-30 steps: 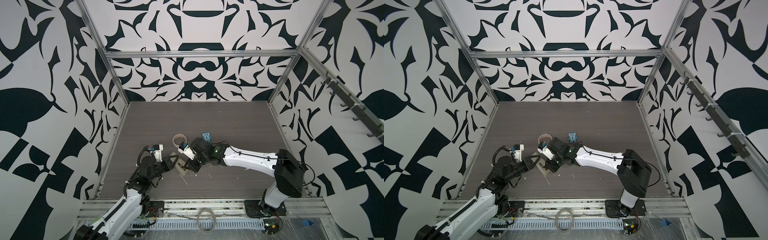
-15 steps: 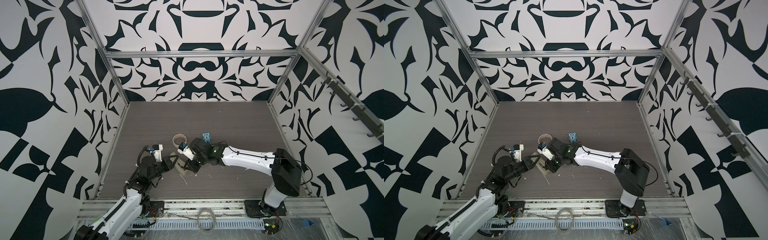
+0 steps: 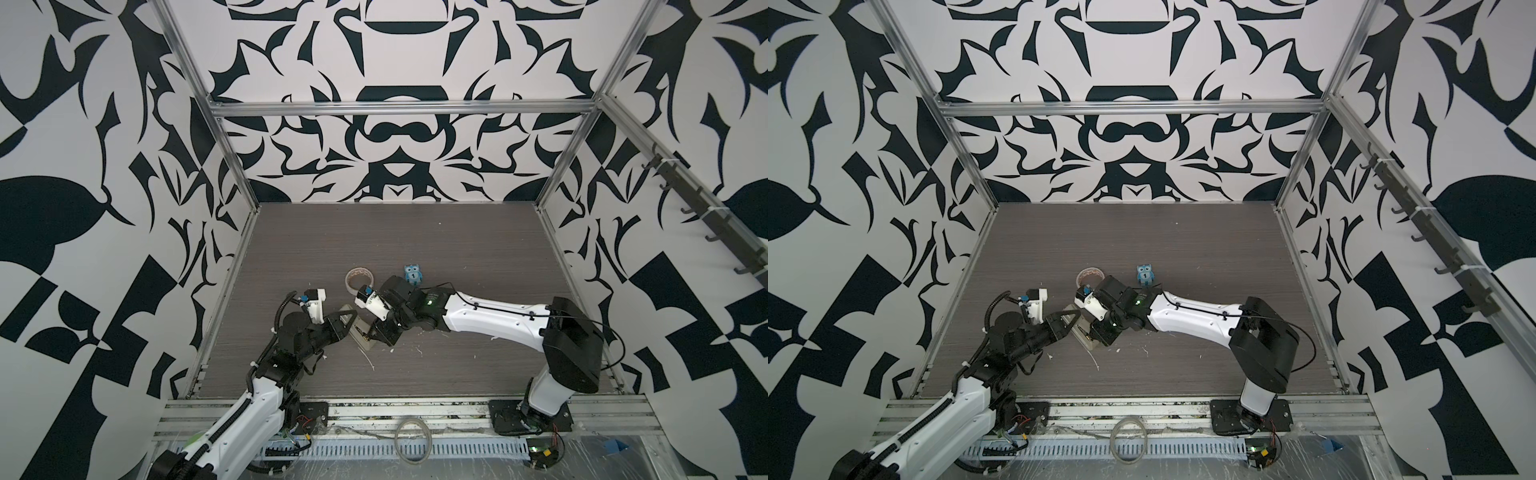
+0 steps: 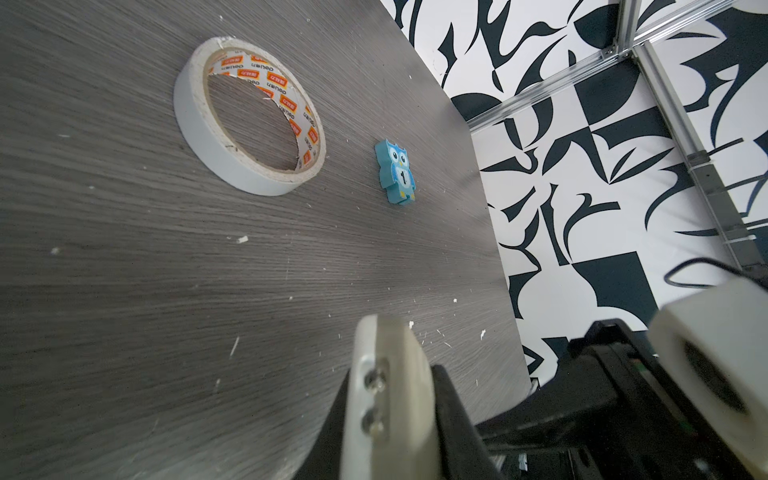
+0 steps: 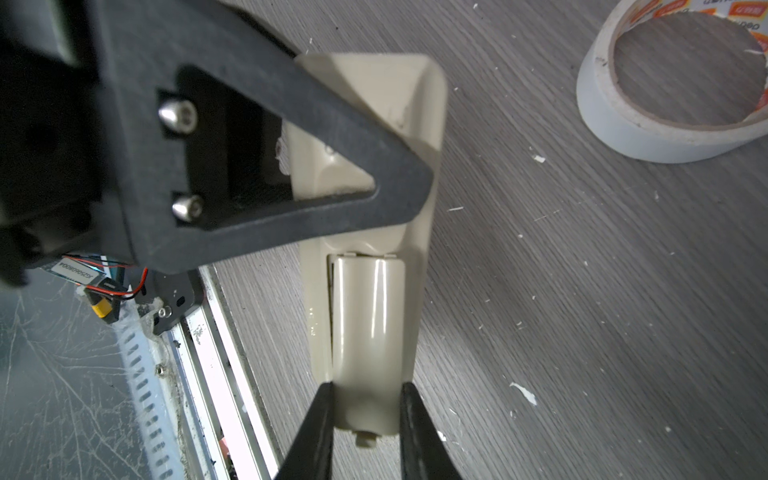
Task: Load the batteries into the remote control
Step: 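Slide the cover along the remote's battery opening with the right gripper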
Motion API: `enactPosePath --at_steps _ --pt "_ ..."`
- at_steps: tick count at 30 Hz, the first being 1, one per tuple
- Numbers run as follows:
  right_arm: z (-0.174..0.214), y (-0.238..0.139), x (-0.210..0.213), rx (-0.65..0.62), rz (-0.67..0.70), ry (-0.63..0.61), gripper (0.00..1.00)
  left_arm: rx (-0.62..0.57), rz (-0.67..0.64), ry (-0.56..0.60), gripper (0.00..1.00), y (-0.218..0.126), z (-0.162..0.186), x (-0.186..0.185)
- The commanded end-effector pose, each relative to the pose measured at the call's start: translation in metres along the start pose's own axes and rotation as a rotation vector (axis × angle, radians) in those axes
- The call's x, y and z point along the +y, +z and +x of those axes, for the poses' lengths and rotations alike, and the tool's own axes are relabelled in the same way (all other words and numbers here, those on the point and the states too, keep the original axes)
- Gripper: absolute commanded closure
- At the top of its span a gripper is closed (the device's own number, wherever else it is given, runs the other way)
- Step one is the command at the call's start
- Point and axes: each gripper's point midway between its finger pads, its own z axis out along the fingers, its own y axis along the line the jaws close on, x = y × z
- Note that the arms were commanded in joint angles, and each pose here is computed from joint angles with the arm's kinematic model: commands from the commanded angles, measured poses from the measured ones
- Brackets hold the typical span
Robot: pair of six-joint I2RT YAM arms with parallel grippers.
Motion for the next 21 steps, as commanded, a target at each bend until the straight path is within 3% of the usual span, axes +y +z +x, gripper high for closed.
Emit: enactPosePath --at_steps 1,21 --pt "-0.0147 -0.0048 0.0121 -0.040 -0.030 -0.012 0.98 -0.021 0.017 0.013 1.00 -0.0007 -0.0035 -0.0026" --pt "-0.0120 0.0002 0.0102 -0.032 -0.025 0.021 1.00 -0.021 0.020 0.009 1.00 -0.0012 -0.0033 -0.0029"
